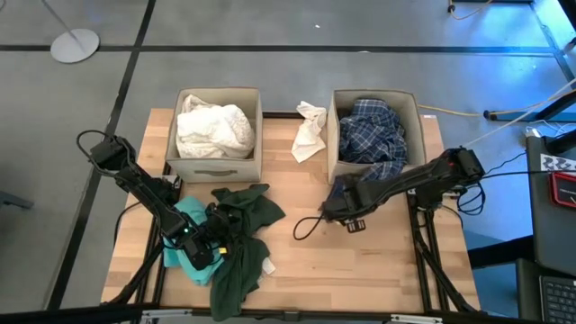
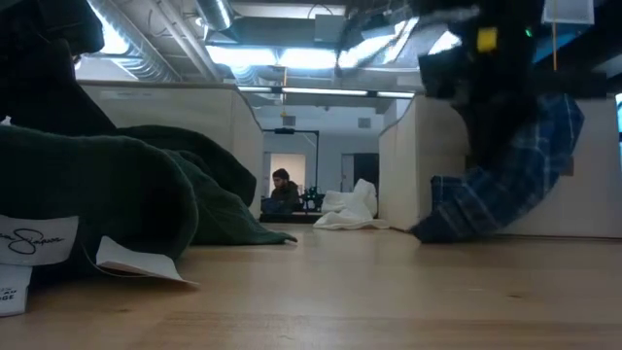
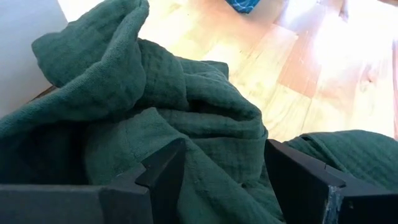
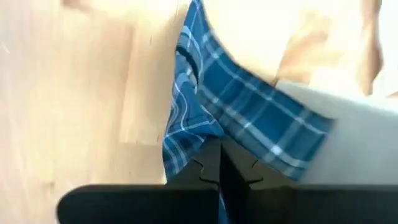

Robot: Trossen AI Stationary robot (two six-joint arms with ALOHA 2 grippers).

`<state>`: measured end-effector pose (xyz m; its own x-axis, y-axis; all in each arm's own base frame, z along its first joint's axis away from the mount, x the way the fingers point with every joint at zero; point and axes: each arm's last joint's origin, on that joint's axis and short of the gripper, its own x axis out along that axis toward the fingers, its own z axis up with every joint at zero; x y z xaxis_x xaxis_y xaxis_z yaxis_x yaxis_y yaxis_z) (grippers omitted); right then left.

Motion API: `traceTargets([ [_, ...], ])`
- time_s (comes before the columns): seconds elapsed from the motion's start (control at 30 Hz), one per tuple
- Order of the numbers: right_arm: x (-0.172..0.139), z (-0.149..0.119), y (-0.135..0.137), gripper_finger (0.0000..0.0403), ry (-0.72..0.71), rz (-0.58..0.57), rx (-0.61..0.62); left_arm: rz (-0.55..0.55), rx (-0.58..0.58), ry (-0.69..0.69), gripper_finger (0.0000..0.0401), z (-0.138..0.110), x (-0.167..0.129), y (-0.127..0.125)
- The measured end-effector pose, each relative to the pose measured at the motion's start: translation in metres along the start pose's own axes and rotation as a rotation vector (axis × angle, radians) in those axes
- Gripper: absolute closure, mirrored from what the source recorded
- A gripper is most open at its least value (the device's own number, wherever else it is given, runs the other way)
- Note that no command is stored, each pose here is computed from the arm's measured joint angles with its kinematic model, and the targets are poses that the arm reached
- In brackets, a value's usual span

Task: Sort clothes
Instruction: Put the blue jacket into the right brown bin

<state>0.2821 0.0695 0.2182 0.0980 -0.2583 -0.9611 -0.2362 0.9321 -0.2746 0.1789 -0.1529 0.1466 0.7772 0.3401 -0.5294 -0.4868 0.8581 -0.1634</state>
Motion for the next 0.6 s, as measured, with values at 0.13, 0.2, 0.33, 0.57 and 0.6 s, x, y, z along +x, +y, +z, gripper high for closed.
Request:
traceTargets([
  [0.13,-0.018,0.008,-0.006,0.0401,-0.038,-0.017,-0.006,0.000,0.001,0.000,0.0191,0.000,0.000,0.000],
  [0.2,-0.028,0.011,-0.009,0.0401,-0.055,-0.044,-0.002,0.001,0.004,0.000,0.0191,0.000,0.000,0.000],
  [0.33,-0.055,0.014,-0.019,0.0402,-0.104,-0.120,0.016,0.000,0.004,0.000,0.0191,0.000,0.000,0.000],
  [0.57,-0.119,-0.006,-0.042,0.0402,-0.242,-0.292,0.088,0.001,0.006,0.001,0.0191,0.000,0.000,0.000],
  [0.6,-0.128,-0.011,-0.046,0.0402,-0.254,-0.330,0.100,0.002,0.007,0.001,0.0191,0.000,0.000,0.000],
])
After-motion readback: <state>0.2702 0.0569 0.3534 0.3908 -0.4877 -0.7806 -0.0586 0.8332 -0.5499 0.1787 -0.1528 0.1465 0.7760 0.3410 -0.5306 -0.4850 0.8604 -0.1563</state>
